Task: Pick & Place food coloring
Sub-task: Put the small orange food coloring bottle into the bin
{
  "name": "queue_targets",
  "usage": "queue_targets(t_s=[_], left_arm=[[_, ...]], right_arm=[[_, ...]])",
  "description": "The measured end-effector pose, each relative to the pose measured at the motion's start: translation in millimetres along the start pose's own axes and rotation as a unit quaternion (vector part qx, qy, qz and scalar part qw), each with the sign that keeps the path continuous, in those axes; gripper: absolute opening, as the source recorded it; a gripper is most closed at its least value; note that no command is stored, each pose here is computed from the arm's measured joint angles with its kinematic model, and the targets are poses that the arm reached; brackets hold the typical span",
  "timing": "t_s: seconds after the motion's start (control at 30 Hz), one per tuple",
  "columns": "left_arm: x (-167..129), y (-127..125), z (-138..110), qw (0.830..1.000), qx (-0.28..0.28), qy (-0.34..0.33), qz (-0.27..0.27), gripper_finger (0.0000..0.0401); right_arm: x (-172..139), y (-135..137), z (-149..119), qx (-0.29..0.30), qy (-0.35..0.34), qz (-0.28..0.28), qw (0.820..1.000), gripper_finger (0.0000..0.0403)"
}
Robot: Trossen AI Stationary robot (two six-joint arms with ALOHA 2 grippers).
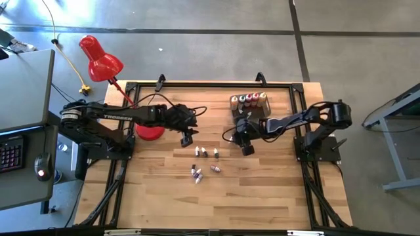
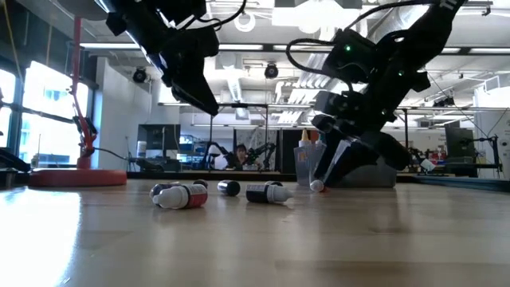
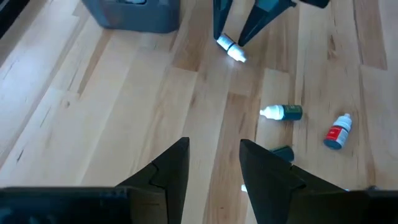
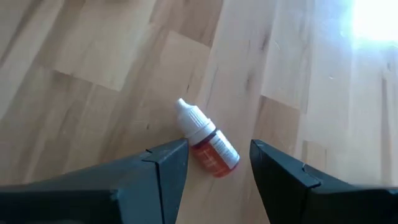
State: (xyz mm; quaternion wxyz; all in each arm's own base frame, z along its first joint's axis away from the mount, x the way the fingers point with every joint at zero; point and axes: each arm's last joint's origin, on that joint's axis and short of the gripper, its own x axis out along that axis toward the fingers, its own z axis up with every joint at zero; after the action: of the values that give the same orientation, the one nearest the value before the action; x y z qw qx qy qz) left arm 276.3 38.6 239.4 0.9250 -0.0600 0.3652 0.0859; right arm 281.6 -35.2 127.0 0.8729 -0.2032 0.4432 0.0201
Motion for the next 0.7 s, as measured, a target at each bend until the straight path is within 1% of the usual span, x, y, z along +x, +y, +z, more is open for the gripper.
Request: queue_targets(t_s=[0.17,0.23,0.4,0.5,0.7], left_arm=[[0.0,0.0,0.5,1.000,0.002,-0.002,0.001,0.0138],[0.0,0.0,0.5,1.000,0.002,-0.002,0.001,0.0138],[0.0,0.0,0.5,1.000,0.003,-0.003,0.001,0.0138],[0.0,0.0,0.5,1.000,0.012,-0.003,0.001,0.0138],[0.0,0.1,0.6,1.000,0.013,-0.003,0.002,0.0138]], right_arm=[[1.5,-3.9,-4.1,0.008,0.004,0.010,1.000,0.0167],[4.2,-3.2,-6.2,0.009,0.005,0.025,1.000,0.0167],[10.5,0.1,-7.2,-0.013,0.002,0.045,0.999,0.0163],[13.4,2.9,-8.1,-0.008,0.008,0.048,0.999,0.0147],[12.9,6.2,-7.3,0.031,0.014,0.048,0.998,0.0094]])
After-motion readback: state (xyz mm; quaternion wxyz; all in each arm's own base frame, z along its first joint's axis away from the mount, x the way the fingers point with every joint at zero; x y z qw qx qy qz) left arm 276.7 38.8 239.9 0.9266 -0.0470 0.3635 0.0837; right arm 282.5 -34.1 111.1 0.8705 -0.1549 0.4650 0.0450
